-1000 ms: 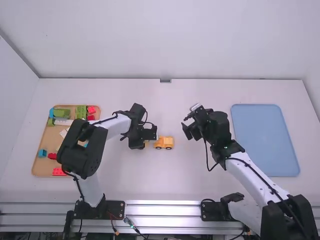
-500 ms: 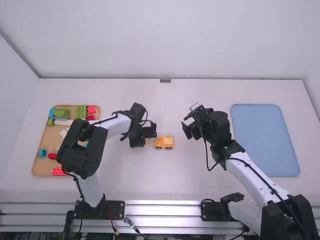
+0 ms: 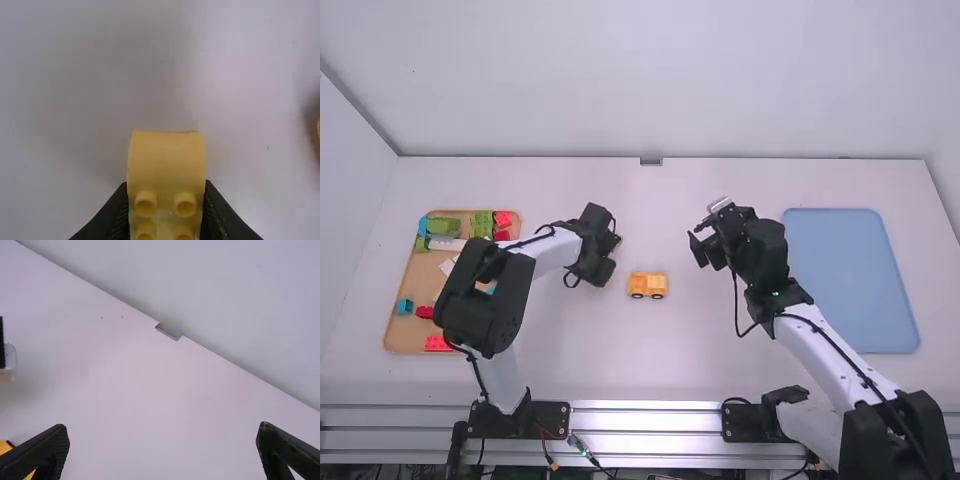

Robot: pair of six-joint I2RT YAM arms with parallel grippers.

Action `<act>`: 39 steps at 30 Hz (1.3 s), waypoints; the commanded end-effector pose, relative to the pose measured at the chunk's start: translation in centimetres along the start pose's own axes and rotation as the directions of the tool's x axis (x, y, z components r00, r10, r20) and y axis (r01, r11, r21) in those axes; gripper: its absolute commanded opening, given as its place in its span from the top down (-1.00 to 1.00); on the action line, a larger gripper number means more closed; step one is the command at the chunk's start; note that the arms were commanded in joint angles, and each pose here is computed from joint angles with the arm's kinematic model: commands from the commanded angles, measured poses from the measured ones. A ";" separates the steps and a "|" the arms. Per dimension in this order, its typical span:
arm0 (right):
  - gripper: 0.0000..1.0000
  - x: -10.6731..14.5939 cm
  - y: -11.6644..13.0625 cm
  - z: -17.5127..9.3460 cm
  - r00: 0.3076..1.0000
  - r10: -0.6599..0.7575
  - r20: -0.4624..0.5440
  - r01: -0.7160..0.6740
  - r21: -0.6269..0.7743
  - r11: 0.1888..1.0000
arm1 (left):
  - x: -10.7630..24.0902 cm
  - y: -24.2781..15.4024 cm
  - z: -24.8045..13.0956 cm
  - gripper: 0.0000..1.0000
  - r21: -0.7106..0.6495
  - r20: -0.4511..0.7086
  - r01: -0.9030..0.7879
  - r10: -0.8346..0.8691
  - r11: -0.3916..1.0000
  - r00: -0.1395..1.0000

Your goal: Assemble lego blocks to make yellow taxi

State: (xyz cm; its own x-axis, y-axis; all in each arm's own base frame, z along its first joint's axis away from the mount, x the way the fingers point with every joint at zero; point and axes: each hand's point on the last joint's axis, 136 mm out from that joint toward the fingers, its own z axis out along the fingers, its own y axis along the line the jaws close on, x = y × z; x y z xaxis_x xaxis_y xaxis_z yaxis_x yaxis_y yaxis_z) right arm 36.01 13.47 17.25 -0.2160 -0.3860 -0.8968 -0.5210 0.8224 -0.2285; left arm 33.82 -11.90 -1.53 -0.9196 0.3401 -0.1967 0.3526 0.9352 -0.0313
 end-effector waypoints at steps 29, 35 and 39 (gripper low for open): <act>-0.98 0.3 -0.3 -0.1 1.000 0.016 -0.004 -0.016 0.005 1.000 | 3.2 -0.4 0.6 0.86 -0.120 0.033 0.858 -0.866 -0.500 -0.500; -0.98 0.3 -0.3 -0.1 1.000 0.016 -0.005 -0.016 0.005 1.000 | 2.9 -0.3 0.6 -0.98 -0.109 0.036 0.840 -0.847 -0.531 -0.531; -0.98 0.4 -0.2 -0.1 1.000 0.016 -0.007 -0.016 0.003 1.000 | 2.9 -0.3 0.6 -0.98 -0.107 0.034 0.848 -0.854 -0.519 -0.519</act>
State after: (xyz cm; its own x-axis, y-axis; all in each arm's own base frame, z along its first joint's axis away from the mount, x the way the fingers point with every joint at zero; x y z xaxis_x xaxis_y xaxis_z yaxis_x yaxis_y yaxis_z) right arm 36.13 13.09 17.23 -0.2234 -0.3801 -0.8976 -0.5117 0.8295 -0.2240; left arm 31.88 -12.01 -1.76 0.1588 -0.9790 0.1276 -0.9831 -0.1687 -0.0708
